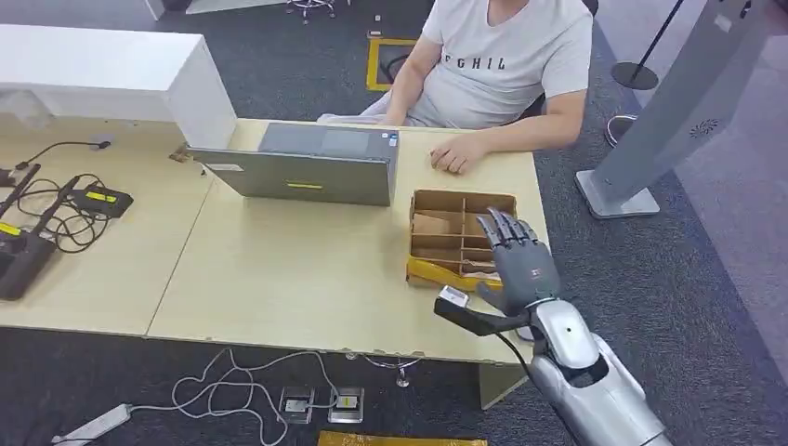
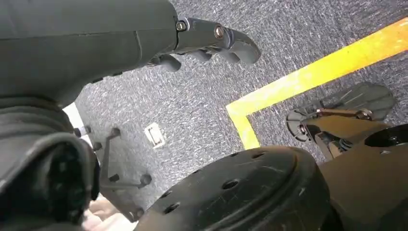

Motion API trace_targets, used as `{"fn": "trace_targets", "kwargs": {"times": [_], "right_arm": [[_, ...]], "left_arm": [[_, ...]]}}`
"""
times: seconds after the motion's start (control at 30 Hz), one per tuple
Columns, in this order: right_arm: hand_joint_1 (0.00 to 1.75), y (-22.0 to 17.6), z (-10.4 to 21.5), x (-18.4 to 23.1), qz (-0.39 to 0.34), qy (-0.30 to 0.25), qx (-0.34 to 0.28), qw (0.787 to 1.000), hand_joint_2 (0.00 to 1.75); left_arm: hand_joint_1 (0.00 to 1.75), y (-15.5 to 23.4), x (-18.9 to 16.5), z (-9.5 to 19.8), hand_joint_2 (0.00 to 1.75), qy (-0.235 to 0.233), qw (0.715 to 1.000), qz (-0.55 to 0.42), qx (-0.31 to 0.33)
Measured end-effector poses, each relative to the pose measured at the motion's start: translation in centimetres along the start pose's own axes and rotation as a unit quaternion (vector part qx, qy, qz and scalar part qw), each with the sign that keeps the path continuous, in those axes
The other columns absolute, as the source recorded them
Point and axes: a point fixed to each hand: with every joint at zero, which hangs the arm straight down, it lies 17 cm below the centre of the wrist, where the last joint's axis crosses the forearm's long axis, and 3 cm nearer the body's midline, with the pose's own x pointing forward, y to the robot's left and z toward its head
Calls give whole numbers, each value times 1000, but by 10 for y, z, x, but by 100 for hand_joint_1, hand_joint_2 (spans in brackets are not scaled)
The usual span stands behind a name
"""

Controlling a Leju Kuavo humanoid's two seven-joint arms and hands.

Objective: Pass the card to the sensor for recognition and then transmit it.

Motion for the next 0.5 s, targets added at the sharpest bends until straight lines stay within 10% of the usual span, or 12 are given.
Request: {"fn": "trace_targets", "kwargs": {"times": [0.5], "right_arm": [[0,5,0,2,8,2,15,1000,175]], "left_arm": [[0,2,6,0,0,-4,1000,-1,0]]}}
